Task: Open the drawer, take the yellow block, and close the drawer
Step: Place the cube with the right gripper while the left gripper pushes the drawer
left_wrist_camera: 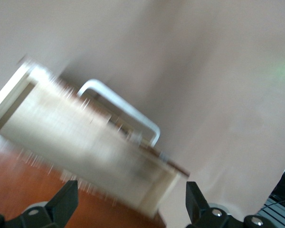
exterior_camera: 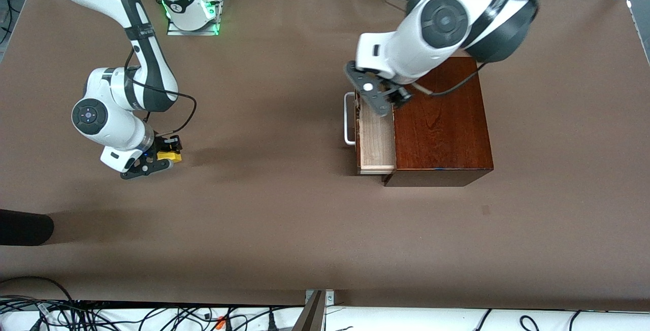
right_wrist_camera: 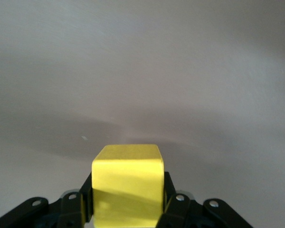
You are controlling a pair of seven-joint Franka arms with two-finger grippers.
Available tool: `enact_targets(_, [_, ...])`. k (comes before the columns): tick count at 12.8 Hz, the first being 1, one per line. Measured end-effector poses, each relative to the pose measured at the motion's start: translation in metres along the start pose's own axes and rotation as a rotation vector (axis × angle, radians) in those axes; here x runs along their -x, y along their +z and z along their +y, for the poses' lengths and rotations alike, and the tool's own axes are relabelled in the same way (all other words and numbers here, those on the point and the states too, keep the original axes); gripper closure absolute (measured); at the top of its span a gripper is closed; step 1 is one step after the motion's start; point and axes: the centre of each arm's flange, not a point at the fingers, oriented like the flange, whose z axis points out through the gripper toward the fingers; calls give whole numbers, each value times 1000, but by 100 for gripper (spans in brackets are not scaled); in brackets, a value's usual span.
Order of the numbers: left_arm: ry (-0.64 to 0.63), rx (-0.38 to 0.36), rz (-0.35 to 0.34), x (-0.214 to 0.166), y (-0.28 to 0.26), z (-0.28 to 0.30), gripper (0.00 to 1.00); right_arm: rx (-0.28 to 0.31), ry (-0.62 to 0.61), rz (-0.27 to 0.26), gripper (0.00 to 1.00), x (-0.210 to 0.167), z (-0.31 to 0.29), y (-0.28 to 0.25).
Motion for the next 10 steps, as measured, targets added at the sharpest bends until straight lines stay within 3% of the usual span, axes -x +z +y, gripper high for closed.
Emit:
enact_targets(5, [401,-35,70,-59,84,19,0,5,57,46,45,-1,8,30])
enact_targets(8, [625,-31,28,-70,141,3,0,-9,113,94,45,-6,11,56])
enact_targets(10, [706,-57,-32,-68,160,-8,0,-13,138,115,45,-8,13,63])
